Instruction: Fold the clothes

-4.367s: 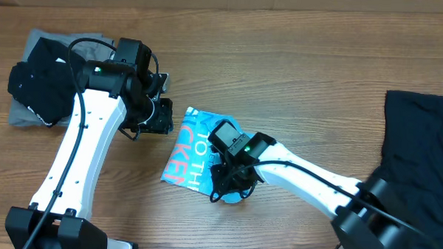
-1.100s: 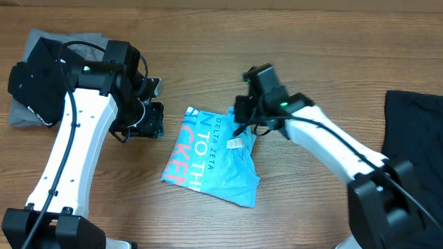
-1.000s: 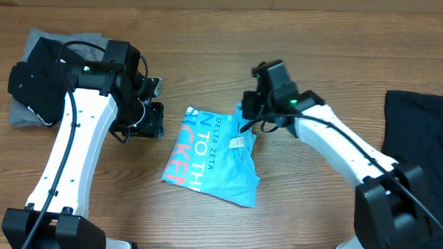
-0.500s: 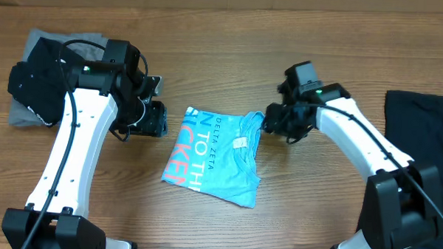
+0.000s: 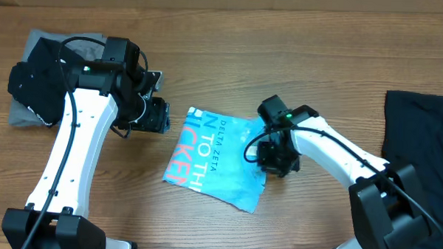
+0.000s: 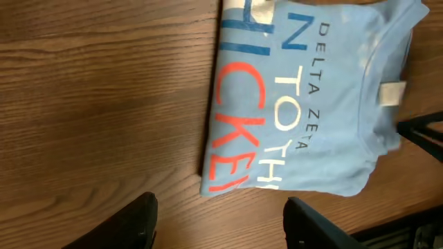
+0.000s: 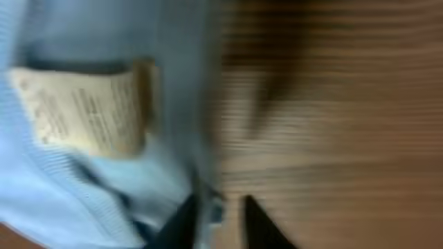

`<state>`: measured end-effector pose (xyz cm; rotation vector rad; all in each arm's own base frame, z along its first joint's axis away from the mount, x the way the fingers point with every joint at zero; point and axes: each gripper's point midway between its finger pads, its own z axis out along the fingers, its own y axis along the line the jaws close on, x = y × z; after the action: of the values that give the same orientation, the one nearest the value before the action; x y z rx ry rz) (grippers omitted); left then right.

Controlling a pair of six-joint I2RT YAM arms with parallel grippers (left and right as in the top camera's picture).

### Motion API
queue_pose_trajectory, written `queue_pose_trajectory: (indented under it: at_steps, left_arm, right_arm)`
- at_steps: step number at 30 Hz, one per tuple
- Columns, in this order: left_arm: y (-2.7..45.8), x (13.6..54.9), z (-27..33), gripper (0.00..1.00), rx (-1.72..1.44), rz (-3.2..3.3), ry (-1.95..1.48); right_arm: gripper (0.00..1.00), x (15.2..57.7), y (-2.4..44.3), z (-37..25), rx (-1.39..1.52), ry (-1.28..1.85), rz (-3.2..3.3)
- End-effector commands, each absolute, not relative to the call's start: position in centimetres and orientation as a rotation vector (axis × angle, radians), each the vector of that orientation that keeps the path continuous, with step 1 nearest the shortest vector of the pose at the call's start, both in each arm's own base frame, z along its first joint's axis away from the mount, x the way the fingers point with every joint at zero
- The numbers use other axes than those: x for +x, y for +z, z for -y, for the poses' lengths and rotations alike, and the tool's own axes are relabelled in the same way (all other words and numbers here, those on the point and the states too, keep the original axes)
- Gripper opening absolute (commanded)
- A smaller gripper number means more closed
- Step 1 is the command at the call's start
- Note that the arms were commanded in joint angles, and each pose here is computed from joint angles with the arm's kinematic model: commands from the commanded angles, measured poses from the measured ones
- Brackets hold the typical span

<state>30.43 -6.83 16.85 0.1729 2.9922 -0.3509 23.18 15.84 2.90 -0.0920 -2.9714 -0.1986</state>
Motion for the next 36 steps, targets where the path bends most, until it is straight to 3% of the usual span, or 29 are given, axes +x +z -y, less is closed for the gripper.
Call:
queue_pose_trajectory:
  at_steps: [1,5,10,14,17,29,36]
  left_arm:
    - [15.3,30.1,6.9,0.64,0.18,-3.009,-0.375]
    - [12.3,29.7,8.4,0.69,0.186,-3.002,-0.514]
    - [7.7,29.8,9.0,0.81,0.106,-2.965,-0.572]
    - [5.4,29.9,9.1,0.93,0.064,-2.928,-0.579]
    - [4.0,29.8,9.8,0.95,0.079,-2.898,-0.643]
    - [-3.0,29.8,12.5,0.94,0.135,-2.949,-0.92]
    - [-3.1,27.0,15.1,0.72,0.29,-2.972,-1.111]
  right_arm:
    - [0.41,24.2,4.8,-15.0,-0.071,-0.197,3.054]
    - [0.42,25.4,7.7,-15.5,-0.071,-0.283,3.129]
    - [0.44,25.9,9.5,-19.3,0.026,-0.606,3.113]
    - [0.44,25.9,8.6,-21.2,0.08,-0.698,3.113]
    - [0.44,25.4,6.4,-21.4,-0.092,-0.67,3.076]
    - [0.43,24.1,2.5,-22.1,-0.187,-0.687,2.953]
    - [0.41,24.1,2.5,-22.1,-0.187,-0.687,2.953]
